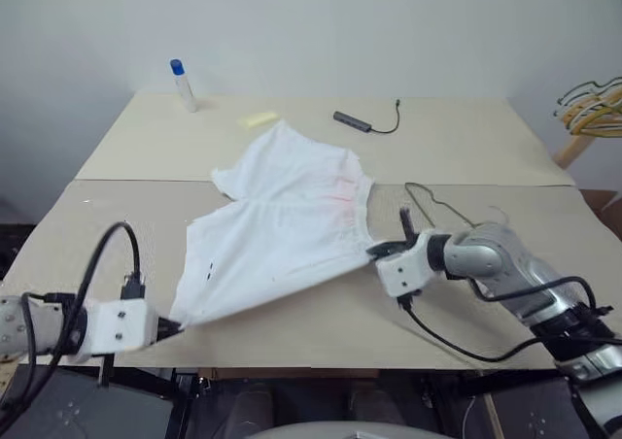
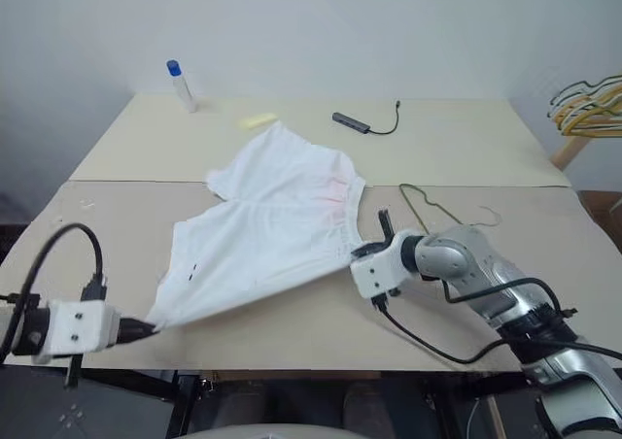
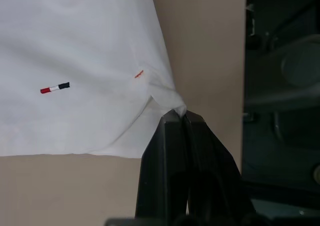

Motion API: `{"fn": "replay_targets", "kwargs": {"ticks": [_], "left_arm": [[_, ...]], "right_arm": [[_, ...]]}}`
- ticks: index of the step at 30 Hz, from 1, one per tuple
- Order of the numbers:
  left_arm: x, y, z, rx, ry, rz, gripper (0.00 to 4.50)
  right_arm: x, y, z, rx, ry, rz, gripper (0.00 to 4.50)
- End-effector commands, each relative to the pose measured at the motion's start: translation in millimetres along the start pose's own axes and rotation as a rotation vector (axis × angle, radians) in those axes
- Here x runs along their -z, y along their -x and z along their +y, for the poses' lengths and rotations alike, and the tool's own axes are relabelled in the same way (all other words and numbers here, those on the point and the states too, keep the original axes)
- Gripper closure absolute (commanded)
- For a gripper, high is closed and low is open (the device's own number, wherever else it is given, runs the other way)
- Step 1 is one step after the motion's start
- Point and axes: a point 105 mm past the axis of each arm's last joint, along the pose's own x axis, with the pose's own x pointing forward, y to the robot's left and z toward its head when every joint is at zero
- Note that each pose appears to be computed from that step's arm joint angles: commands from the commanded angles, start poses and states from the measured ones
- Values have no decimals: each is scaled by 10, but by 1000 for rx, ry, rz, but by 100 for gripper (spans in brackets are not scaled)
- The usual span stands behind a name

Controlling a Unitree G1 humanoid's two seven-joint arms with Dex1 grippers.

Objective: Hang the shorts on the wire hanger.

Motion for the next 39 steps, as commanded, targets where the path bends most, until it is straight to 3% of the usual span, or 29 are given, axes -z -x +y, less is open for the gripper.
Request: {"fn": "replay_targets", "kwargs": {"ticks": [1, 9, 13, 17, 23, 25, 31, 35, 39], "left_arm": [[12, 28, -107, 70, -18, 40, 450], [173, 17, -266, 122, -13, 90, 450], [57, 5, -188, 91, -16, 21, 356], [81, 82, -131, 100, -17, 42, 225], [167, 382, 119, -18, 26, 81, 35], [128, 456, 255, -77, 7, 69, 2], [-245, 327, 853, -384, 6, -151, 2], [-587, 216, 974, -406, -2, -328, 2], [-937, 238, 935, -330, -26, -522, 2]], "right_arm": [[-44, 129, 61, -62, -3, -20, 447], [-273, 170, 192, -133, -57, -115, 447], [-394, 172, 176, -132, -84, -160, 348], [-281, 285, 328, -203, -128, -104, 212], [-43, 621, 94, -36, -340, -63, 11], [183, 721, 1, 53, -452, 21, 0], [884, 894, -272, 339, -1037, 208, 0], [1082, 858, -226, 403, -1278, 224, 0], [1158, 702, -38, 358, -1388, 242, 0]]}}
